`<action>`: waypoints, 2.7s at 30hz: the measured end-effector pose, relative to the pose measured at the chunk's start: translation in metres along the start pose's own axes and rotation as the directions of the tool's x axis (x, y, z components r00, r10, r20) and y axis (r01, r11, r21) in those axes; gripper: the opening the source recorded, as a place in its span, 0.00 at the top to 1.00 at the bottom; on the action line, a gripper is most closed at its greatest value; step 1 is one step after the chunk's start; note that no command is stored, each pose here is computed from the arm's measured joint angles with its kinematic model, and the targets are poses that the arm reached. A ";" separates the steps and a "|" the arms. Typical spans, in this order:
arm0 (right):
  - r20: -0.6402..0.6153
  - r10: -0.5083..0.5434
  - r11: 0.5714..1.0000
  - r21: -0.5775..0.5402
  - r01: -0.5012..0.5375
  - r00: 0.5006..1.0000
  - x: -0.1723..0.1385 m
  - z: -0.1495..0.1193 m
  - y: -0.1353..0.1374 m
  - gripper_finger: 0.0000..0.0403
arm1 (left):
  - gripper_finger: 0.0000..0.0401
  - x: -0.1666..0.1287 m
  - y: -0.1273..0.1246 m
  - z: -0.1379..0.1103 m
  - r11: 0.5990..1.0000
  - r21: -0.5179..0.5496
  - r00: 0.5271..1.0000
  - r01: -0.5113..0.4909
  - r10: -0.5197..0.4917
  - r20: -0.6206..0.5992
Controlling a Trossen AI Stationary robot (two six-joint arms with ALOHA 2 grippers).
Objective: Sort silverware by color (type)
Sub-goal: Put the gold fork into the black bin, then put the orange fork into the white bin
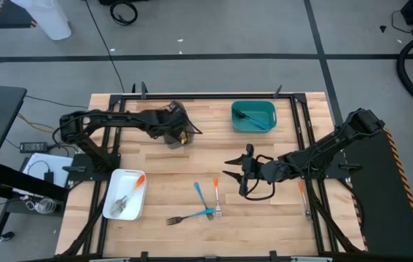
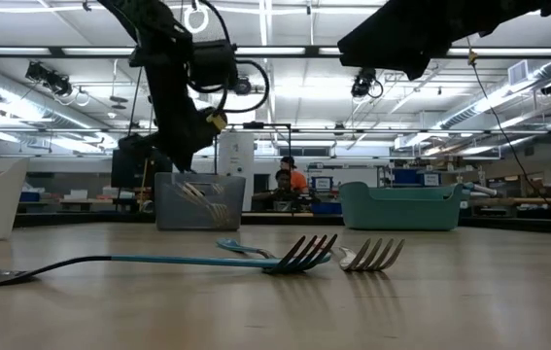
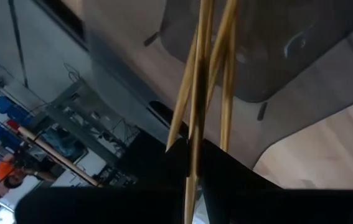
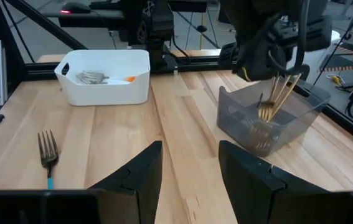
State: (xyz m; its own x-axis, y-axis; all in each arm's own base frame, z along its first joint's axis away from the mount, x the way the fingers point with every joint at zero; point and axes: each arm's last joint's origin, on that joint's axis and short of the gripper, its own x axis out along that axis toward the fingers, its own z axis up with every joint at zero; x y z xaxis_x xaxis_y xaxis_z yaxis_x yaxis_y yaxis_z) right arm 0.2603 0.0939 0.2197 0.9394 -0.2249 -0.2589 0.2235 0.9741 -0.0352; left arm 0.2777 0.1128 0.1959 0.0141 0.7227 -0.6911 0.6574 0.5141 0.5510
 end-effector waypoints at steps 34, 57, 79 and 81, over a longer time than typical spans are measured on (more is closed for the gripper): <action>-0.024 0.032 0.999 -0.009 -0.032 0.999 0.000 -0.002 0.001 0.58 | 0.68 -0.036 -0.008 0.028 0.984 -0.091 0.988 -0.152 0.154 0.013; -0.479 0.091 0.940 0.331 0.083 0.873 -0.009 -0.045 -0.011 0.58 | 0.69 -0.126 -0.038 0.084 0.809 -0.588 0.827 -0.027 0.348 0.441; -0.895 0.341 0.776 0.441 0.451 0.289 -0.047 -0.080 -0.019 0.58 | 0.69 -0.148 -0.031 0.102 0.737 -0.499 0.499 0.456 0.253 0.829; -0.904 0.348 0.770 0.427 0.474 0.249 -0.049 -0.081 -0.020 0.58 | 0.69 -0.150 -0.030 0.102 0.742 -0.477 0.463 0.471 0.252 0.850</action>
State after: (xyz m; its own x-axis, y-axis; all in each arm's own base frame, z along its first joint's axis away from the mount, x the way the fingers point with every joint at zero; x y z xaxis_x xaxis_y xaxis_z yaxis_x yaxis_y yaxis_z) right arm 0.1886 0.0878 0.1551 0.0761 0.3051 -0.9493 0.7287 0.6328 0.2618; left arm 0.3330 -0.0585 0.2351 0.8125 0.0713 -0.5786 0.1357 0.9421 0.3067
